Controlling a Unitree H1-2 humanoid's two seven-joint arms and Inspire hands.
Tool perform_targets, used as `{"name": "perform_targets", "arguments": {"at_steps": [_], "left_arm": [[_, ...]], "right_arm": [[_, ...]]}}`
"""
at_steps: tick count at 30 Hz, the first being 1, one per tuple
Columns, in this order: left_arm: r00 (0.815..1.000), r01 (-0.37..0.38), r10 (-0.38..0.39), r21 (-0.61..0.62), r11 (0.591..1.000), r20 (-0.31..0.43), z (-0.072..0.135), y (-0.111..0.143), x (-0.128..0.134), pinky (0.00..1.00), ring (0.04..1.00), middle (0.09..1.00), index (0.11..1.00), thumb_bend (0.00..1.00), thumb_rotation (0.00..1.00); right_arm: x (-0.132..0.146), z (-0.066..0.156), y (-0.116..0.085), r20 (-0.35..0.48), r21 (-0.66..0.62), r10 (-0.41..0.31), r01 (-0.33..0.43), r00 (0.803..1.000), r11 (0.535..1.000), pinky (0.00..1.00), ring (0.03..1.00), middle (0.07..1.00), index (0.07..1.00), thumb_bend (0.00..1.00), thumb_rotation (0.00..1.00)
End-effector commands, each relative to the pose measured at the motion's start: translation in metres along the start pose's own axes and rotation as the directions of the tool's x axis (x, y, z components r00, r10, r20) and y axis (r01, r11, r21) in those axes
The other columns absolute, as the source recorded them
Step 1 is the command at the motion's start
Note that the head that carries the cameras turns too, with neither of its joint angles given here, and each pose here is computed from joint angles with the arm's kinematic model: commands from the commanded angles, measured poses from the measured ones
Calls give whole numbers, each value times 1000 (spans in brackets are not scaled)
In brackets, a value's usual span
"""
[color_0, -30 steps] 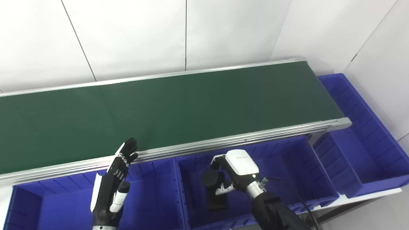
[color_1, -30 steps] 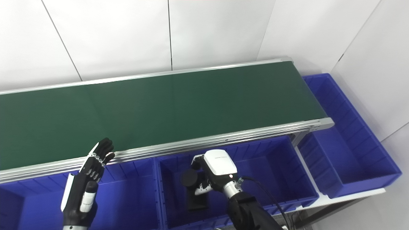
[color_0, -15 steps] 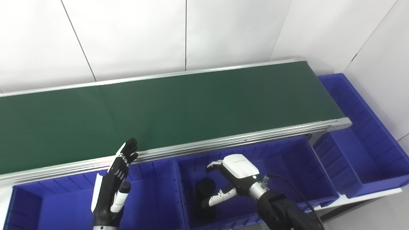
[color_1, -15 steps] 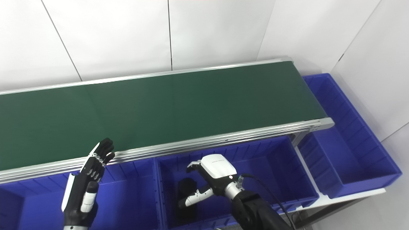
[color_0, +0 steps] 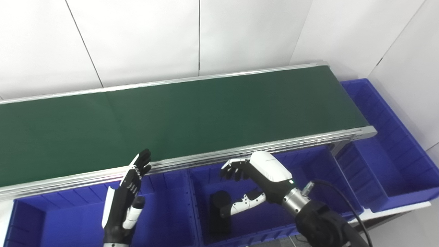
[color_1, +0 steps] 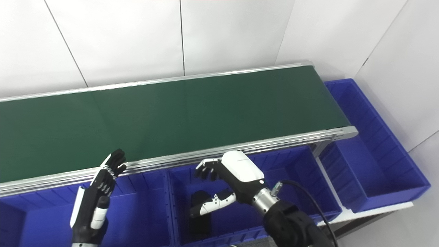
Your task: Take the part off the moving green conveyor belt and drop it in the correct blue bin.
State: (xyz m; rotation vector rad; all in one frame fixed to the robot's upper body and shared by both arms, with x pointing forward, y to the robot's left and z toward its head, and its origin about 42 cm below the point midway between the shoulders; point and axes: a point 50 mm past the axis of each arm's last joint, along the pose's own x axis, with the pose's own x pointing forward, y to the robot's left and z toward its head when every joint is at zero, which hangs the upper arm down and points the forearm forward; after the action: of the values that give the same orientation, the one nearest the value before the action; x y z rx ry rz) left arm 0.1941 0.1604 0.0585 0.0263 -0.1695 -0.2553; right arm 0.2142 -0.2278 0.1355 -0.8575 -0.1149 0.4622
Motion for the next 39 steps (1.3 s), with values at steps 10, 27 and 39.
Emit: {"name": "perform_targets", "arguments": {"at_steps": [10,27,39], "left_arm": [[999,-27,26,29,999,45,3,-18,7,894,911,897,868,810,926],[999,-53,52,94,994,12,-10,-19,-5,925,917,905,867,831,946],[999,-42,43,115,992,-5,-15,-16,-10,924,914,901,857,815,938]], "right_arm": [[14,-9,27,188,502,-324,193,927,843,597,676,717,727,814,725],[27,-23,110,-33,664,-291,238,956,709,929,931,925,910,816,1000],[29,-23,126,-34,635,-252,216,967,741,945,954,947,943,809,1000]]}}
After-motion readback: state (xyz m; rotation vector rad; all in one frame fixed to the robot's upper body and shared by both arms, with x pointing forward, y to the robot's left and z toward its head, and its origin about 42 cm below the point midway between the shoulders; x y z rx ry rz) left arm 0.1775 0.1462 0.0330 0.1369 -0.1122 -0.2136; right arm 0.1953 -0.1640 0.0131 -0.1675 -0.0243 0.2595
